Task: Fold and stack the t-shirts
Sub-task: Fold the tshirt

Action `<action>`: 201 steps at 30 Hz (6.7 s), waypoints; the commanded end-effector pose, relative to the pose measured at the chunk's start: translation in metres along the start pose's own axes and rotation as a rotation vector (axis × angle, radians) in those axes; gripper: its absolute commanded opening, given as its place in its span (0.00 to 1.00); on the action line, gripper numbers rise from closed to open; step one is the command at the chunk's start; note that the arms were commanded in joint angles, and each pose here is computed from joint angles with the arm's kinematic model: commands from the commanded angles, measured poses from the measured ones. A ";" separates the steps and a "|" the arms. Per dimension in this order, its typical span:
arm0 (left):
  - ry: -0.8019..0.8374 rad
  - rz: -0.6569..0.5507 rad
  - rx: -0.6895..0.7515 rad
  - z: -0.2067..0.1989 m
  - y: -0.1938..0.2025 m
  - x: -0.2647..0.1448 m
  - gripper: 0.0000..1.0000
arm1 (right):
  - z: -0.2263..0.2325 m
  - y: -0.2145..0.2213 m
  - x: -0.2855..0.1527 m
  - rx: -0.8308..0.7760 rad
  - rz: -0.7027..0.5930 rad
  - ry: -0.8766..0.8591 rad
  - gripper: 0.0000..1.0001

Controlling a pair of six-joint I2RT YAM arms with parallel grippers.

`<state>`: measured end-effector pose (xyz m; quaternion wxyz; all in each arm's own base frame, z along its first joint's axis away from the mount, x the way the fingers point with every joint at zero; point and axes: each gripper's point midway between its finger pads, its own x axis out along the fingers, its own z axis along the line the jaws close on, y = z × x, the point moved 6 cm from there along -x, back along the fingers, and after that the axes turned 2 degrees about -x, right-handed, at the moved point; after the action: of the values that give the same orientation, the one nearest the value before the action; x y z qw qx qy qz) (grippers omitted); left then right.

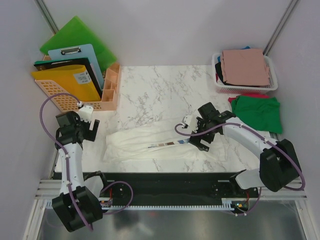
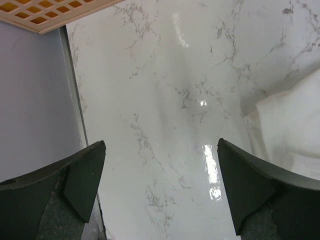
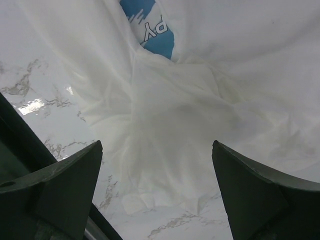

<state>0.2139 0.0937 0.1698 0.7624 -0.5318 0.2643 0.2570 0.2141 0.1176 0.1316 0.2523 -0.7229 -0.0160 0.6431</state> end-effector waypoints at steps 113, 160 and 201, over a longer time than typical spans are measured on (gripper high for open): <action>0.778 0.303 0.838 -0.249 0.062 0.029 1.00 | -0.164 -0.198 0.196 -0.032 -0.046 0.146 0.98; -0.032 -0.347 0.366 -0.129 -0.054 -0.017 1.00 | -0.080 -0.105 -0.058 0.222 -0.359 0.350 0.98; -0.629 -0.318 -0.145 0.040 -0.024 -0.059 1.00 | -0.186 -0.168 0.058 0.383 -0.231 0.275 0.98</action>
<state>0.1931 0.1226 0.2233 0.7971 -0.4949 -0.0791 0.3370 0.4492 0.1949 0.1255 0.4499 -0.7384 0.0946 0.4934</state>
